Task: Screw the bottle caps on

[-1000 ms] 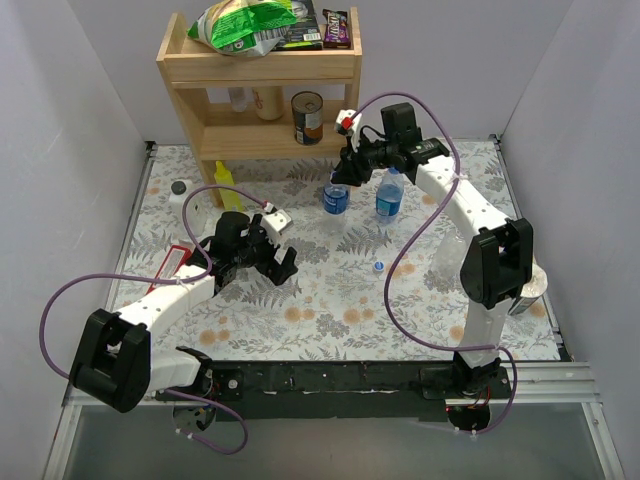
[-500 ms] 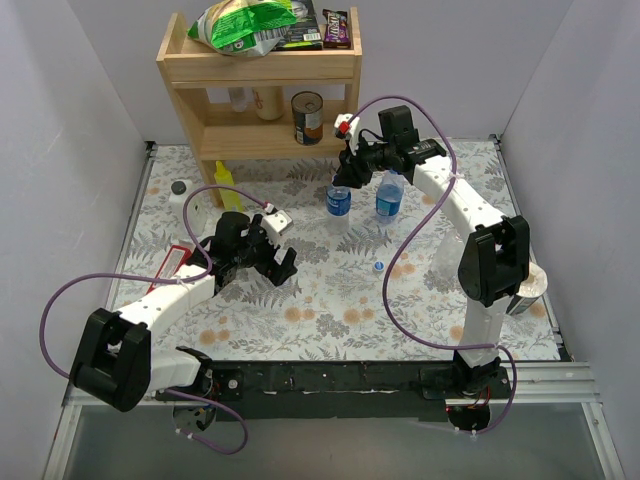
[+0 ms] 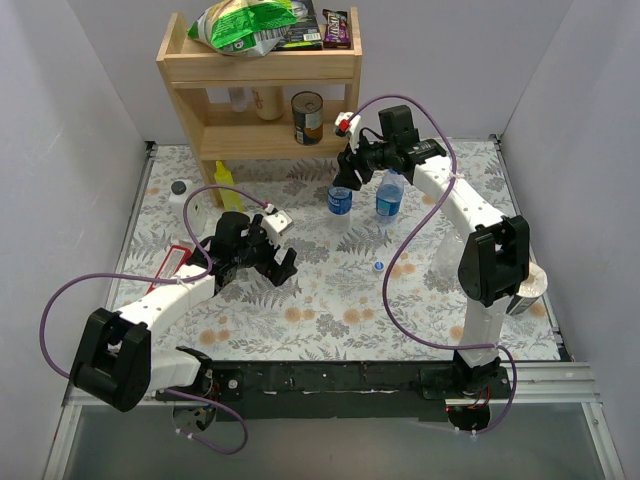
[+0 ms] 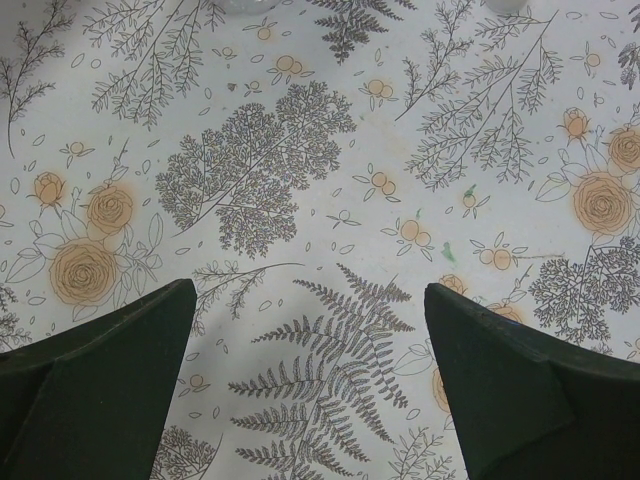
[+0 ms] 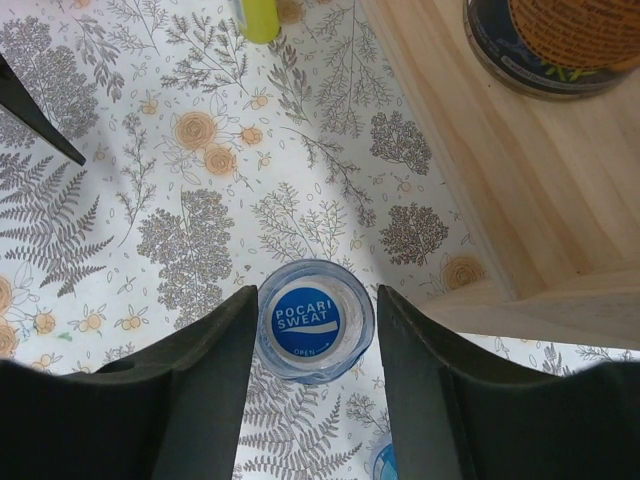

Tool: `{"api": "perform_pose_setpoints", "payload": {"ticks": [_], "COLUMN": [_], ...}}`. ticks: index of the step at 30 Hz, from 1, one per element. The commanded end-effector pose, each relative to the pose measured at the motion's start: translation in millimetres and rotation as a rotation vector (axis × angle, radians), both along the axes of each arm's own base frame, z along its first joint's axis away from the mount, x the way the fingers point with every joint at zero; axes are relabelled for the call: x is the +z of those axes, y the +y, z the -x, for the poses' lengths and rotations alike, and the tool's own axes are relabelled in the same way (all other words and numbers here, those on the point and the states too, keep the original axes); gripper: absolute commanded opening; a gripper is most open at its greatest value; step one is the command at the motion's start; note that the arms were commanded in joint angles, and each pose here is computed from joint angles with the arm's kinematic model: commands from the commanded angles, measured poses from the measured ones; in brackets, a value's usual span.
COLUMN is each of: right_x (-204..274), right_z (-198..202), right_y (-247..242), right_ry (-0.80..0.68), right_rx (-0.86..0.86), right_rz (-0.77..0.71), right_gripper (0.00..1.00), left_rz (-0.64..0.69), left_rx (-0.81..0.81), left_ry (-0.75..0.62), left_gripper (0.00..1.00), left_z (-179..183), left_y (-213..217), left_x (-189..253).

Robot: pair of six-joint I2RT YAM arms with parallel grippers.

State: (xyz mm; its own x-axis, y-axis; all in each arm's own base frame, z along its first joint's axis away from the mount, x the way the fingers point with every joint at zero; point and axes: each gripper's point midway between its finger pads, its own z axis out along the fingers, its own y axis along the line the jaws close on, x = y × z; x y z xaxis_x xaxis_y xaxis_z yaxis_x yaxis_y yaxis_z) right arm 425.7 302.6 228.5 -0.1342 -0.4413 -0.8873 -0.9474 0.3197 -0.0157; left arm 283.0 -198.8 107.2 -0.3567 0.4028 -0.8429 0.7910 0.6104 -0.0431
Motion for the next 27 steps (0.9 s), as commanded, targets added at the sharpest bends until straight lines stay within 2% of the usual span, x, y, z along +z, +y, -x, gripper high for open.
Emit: {"api": "perform_pose_setpoints", "payload": {"ticks": [1,3,4,6,7,8,11,15,21,23,27], "right_x": [21.6,22.4,25.3,33.8,44.7,50.9,72.9,106.2,93.6,95.3,68.5], "right_z": [1.7,2.0,2.6,3.4,5.8,6.5,15.4,32.9,70.8,88.0,127.9], "right_y": [2.1,2.0,2.3,2.5,1.2,0.0,-10.3,-54.5,-159.5,-192.9,-237.9], "right_ry": [-0.048,-0.047,-0.050,-0.064,-0.084,-0.096,-0.129,-0.171,-0.021,-0.016,0.029], "right_rx": [0.001,-0.001,0.001,0.003,0.001,-0.005,-0.043,-0.159,-0.383,-0.439,-0.444], "right_rz": [-0.030,-0.032,-0.036,-0.047,-0.056,-0.060,-0.059,-0.016,0.153,0.181,0.266], "right_gripper": [0.60,0.62,0.72,0.82,0.90,0.92,0.93,0.93,0.81,0.77,0.74], "left_rz": [0.009,0.010,0.009,0.010,0.006,0.006,0.013,0.029,0.135,0.192,0.226], "left_rx": [-0.024,-0.025,-0.024,-0.021,-0.015,-0.012,-0.009,-0.002,-0.010,-0.027,-0.093], "left_ry": [-0.012,-0.013,-0.012,-0.018,-0.022,-0.025,-0.029,-0.037,-0.030,-0.022,-0.013], "left_gripper": [0.98,0.98,0.98,0.98,0.98,0.98,0.98,0.98,0.98,0.98,0.98], "left_z": [1.5,1.4,1.3,-0.2,-0.6,-1.9,-5.4,-13.1,-17.8,-10.0,10.5], "left_y": [-2.8,-3.1,-2.9,-3.0,-1.8,-1.9,-3.7,-8.1,-24.7,-30.4,-33.1], "left_x": [2.6,2.9,2.4,3.7,3.4,3.3,6.4,17.5,46.8,60.9,67.1]}}
